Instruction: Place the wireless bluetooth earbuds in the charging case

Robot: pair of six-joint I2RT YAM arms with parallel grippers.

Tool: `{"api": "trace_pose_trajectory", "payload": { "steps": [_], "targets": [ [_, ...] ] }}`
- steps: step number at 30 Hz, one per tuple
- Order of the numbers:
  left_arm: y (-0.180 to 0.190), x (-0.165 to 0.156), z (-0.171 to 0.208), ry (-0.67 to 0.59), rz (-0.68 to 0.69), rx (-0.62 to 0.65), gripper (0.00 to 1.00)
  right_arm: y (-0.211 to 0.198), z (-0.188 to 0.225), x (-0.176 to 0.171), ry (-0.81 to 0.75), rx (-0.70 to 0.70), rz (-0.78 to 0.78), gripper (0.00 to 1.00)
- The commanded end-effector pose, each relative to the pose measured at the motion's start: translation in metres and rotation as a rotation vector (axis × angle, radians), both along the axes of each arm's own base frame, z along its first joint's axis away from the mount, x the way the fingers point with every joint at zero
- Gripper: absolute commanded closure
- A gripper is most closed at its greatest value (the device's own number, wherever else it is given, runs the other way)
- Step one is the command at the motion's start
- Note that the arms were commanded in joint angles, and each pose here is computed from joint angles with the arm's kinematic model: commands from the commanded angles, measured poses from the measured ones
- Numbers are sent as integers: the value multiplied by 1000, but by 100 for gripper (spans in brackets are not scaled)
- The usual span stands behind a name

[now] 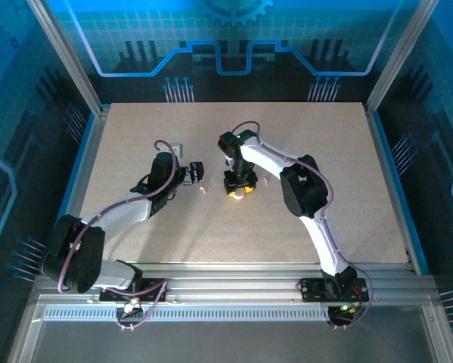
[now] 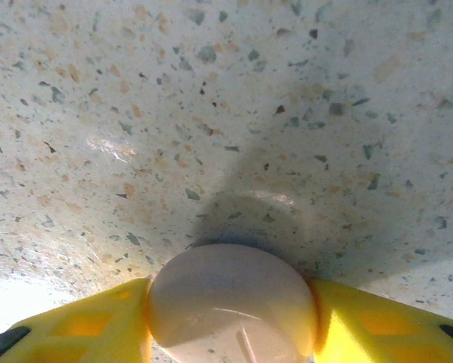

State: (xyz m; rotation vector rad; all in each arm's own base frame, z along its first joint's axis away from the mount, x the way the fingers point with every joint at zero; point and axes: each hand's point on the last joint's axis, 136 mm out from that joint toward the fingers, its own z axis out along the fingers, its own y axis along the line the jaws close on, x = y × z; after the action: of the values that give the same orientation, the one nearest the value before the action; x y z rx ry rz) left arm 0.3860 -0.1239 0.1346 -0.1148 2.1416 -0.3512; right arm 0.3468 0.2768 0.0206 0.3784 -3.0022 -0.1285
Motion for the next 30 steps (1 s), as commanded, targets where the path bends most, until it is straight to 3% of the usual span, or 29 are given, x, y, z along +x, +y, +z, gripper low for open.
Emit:
{"api": "trace_pose_trajectory", "payload": {
  "steps": [1,11,22,30],
  "targets": [
    [-3,7,12,-17,-3,-34,13,0,15,-11,-18,-33,26,50],
    [-26,3,22,-32,-131,-103,18,-12,82,-6,-390,-9,120,54],
    [-62,-15,55,-132,-345,-246,22,-9,145,-29,-839,124,595,56],
    [-96,-43,86,-181,-588,-376,27,-13,186,-57,-1091,226,799,54]
  ]
}}
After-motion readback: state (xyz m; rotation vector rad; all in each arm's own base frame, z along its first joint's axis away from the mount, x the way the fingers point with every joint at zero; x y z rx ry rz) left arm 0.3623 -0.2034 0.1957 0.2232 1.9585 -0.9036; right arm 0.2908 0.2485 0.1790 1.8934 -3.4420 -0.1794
